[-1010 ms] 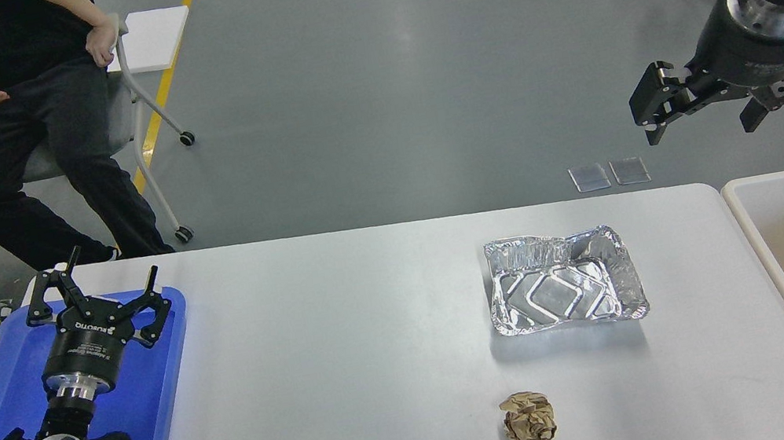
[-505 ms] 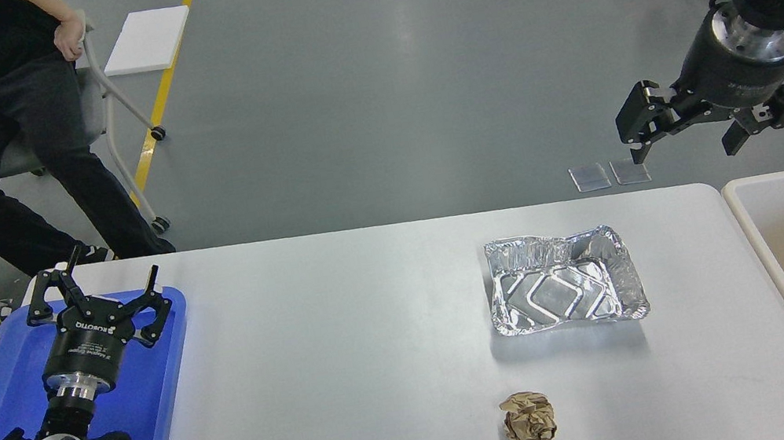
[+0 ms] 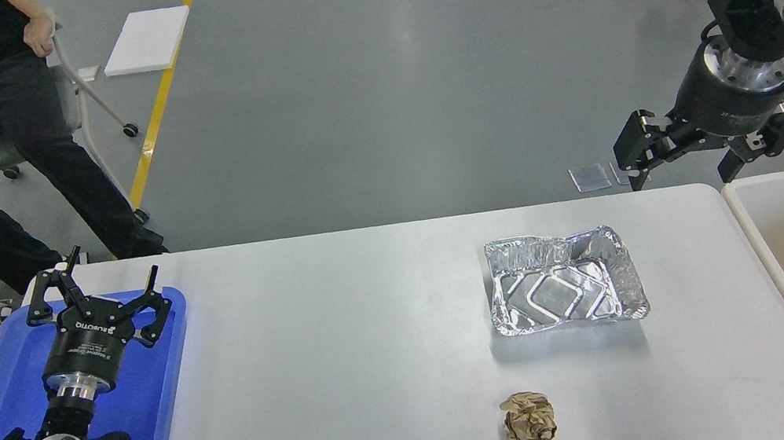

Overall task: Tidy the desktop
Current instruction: 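Lower the right gripper onto the foil tray's edge nearest it, then close the right gripper on the foil tray edge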

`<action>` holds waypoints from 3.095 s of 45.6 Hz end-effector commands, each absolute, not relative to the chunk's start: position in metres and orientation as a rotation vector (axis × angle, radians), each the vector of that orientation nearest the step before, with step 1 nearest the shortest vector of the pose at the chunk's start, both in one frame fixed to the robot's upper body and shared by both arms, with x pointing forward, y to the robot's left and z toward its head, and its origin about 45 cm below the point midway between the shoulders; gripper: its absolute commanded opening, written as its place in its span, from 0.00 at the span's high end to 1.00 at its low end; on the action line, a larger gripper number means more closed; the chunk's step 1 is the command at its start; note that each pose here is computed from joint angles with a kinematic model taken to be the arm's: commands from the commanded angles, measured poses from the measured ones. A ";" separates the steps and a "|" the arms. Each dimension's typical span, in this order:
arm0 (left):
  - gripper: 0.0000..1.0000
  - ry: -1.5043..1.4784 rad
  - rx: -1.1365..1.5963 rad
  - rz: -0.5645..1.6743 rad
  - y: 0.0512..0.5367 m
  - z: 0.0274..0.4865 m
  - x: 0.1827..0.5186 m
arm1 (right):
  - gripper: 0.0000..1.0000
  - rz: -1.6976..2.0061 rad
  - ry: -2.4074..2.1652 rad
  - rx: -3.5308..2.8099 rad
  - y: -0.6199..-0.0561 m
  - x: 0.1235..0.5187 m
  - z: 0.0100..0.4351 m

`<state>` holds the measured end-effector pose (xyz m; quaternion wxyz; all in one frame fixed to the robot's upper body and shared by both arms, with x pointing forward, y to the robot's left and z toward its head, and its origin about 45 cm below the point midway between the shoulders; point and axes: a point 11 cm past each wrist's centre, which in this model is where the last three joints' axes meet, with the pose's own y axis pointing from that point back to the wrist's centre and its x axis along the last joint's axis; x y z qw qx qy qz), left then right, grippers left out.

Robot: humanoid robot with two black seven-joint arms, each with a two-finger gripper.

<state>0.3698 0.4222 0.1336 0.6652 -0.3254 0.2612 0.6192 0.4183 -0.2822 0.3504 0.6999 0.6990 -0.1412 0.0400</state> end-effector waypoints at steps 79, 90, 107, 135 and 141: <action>0.01 0.590 -0.735 1.398 0.422 0.134 0.370 | 0.00 0.238 -0.710 1.440 -0.295 0.428 0.117; 0.01 0.589 -0.736 1.399 0.422 0.134 0.370 | 0.01 0.272 -0.748 1.479 -0.295 0.433 0.109; 0.01 0.589 -0.736 1.399 0.422 0.134 0.370 | 0.11 0.319 -0.733 1.456 -0.312 0.430 0.098; 0.01 0.589 -0.736 1.399 0.422 0.134 0.370 | 1.00 0.269 -0.746 1.507 -0.301 0.426 0.093; 0.01 0.590 -0.735 1.398 0.422 0.134 0.370 | 1.00 0.251 -0.742 1.530 -0.296 0.423 0.091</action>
